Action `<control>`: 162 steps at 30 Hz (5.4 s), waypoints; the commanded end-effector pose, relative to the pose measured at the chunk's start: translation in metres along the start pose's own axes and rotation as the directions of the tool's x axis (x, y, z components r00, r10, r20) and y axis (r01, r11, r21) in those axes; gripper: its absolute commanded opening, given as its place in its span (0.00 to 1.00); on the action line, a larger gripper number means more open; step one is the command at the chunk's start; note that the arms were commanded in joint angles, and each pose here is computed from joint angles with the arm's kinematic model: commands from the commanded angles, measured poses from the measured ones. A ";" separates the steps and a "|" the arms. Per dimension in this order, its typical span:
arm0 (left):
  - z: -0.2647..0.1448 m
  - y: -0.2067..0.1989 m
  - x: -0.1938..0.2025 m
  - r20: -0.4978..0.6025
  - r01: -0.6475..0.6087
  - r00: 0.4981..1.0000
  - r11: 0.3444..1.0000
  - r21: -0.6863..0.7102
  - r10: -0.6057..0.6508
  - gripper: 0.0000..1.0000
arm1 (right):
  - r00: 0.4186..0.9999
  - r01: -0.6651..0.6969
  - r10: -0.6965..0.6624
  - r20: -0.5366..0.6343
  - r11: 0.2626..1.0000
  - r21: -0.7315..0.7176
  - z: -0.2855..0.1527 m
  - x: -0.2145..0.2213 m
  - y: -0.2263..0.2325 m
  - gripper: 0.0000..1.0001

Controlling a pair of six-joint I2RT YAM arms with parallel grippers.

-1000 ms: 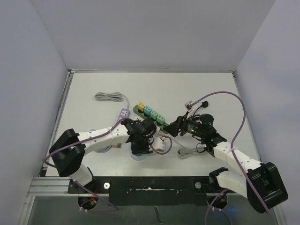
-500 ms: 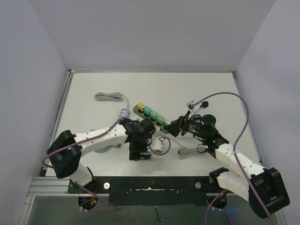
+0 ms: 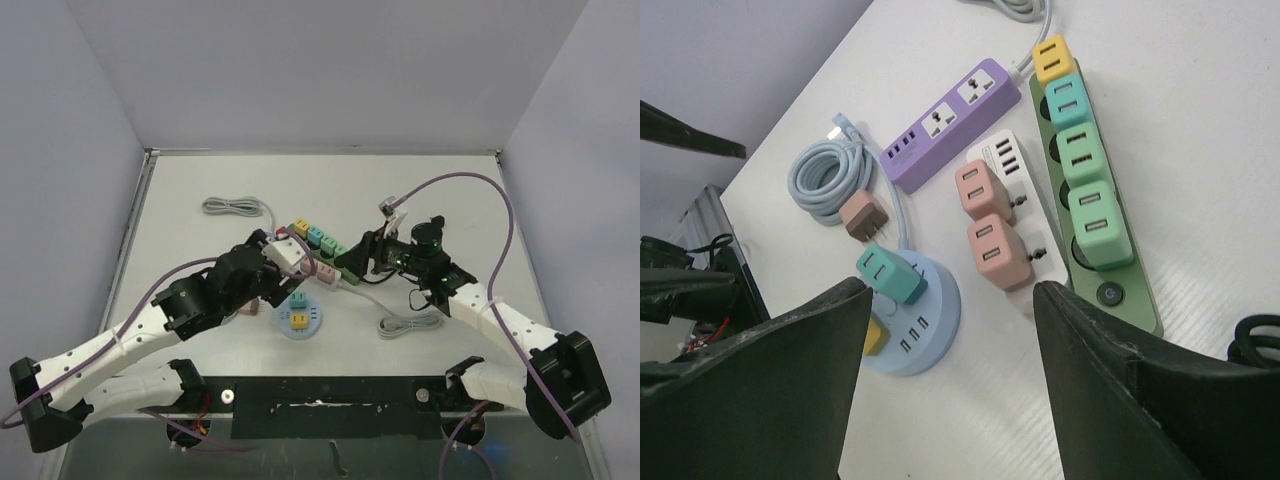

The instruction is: Insert the plug

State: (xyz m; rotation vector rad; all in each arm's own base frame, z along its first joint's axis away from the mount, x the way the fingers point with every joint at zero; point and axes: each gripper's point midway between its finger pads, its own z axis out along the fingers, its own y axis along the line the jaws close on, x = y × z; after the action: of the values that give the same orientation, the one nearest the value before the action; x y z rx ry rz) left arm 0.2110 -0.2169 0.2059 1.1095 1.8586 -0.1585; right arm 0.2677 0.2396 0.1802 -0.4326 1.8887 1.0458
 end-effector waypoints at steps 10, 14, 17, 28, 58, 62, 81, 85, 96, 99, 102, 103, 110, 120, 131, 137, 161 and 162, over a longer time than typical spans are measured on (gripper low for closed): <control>-0.162 0.112 -0.070 0.710 0.736 0.523 0.670 -0.099 -0.471 0.90 | 0.943 0.255 -0.266 -0.201 0.964 -0.076 0.112 0.011 0.072 0.63; -0.211 0.126 -0.065 0.787 0.780 0.407 0.625 -0.036 -0.463 0.90 | 0.893 0.316 -0.337 -0.300 0.942 -0.118 0.147 0.044 0.097 0.61; -0.230 0.132 -0.058 0.801 0.805 0.368 0.594 -0.020 -0.471 0.89 | 0.826 0.379 -0.394 -0.403 0.917 -0.120 0.171 0.073 0.103 0.61; -0.227 0.136 -0.047 0.767 0.812 0.432 0.574 -0.102 -0.475 0.87 | 0.674 0.490 -0.468 -0.572 0.862 -0.128 0.198 0.129 0.097 0.63; -0.210 0.140 -0.041 0.712 0.807 0.516 0.550 -0.217 -0.476 0.83 | 0.575 0.603 -0.513 -0.637 0.792 -0.094 0.221 0.159 0.092 0.68; -0.209 0.141 -0.041 0.712 0.808 0.517 0.546 -0.221 -0.476 0.83 | 0.563 0.594 -0.535 -0.630 0.792 -0.142 0.220 0.163 0.100 0.60; -0.183 0.120 -0.060 0.672 0.722 0.584 0.670 -0.173 -0.455 0.92 | 0.845 0.529 -0.533 -0.048 0.846 -0.070 0.187 0.037 0.164 0.22; -0.168 0.104 -0.066 0.662 0.703 0.575 0.705 -0.098 -0.481 0.92 | 0.861 0.501 -0.497 0.108 0.866 -0.005 0.159 0.006 0.162 0.21; -0.114 0.066 -0.065 0.566 0.700 0.587 0.714 0.004 -0.579 0.96 | 0.815 0.419 -0.461 0.351 0.887 0.192 0.075 -0.029 0.123 0.21; -0.092 0.053 -0.063 0.521 0.703 0.596 0.711 0.028 -0.611 0.93 | 0.796 0.430 -0.481 0.368 0.876 0.216 0.060 -0.029 0.117 0.21; -0.069 0.037 -0.060 0.445 0.706 0.618 0.706 0.048 -0.648 0.90 | 0.774 0.453 -0.501 0.388 0.865 0.213 0.048 -0.030 0.120 0.20; -0.062 0.033 -0.059 0.412 0.709 0.626 0.703 0.051 -0.662 0.89 | 0.767 0.460 -0.505 0.396 0.863 0.209 0.044 -0.031 0.121 0.20; -0.031 0.015 -0.064 0.232 0.721 0.624 0.664 0.198 -0.746 0.83 | 0.738 0.528 -0.526 0.422 0.840 0.124 0.032 -0.027 0.137 0.20; -0.037 0.024 -0.081 0.188 0.725 0.543 0.570 0.387 -0.818 0.75 | 0.744 0.547 -0.538 0.397 0.831 0.101 0.035 -0.024 0.141 0.20; -0.026 0.006 -0.077 0.087 0.734 0.528 0.505 0.455 -0.845 0.65 | 0.741 0.554 -0.539 0.401 0.828 0.089 0.038 -0.026 0.146 0.21; -0.023 -0.008 -0.076 0.010 0.724 0.537 0.467 0.508 -0.843 0.50 | 0.740 0.561 -0.543 0.397 0.824 0.082 0.041 -0.026 0.148 0.21; 0.014 0.082 -0.001 0.087 0.780 0.623 0.626 0.010 -0.777 0.19 | 0.818 0.454 -0.469 0.333 0.882 0.125 0.027 -0.006 0.119 0.69; 0.018 0.088 0.008 0.079 0.778 0.628 0.628 -0.030 -0.774 0.19 | 0.826 0.444 -0.462 0.324 0.886 0.133 0.025 -0.003 0.115 0.70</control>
State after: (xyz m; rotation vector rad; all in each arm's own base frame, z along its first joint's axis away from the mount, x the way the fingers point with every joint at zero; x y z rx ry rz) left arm 0.2540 -0.2036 0.2192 0.1833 2.1715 -0.8781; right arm 0.2068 0.3416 0.2208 -0.7042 1.3940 0.6736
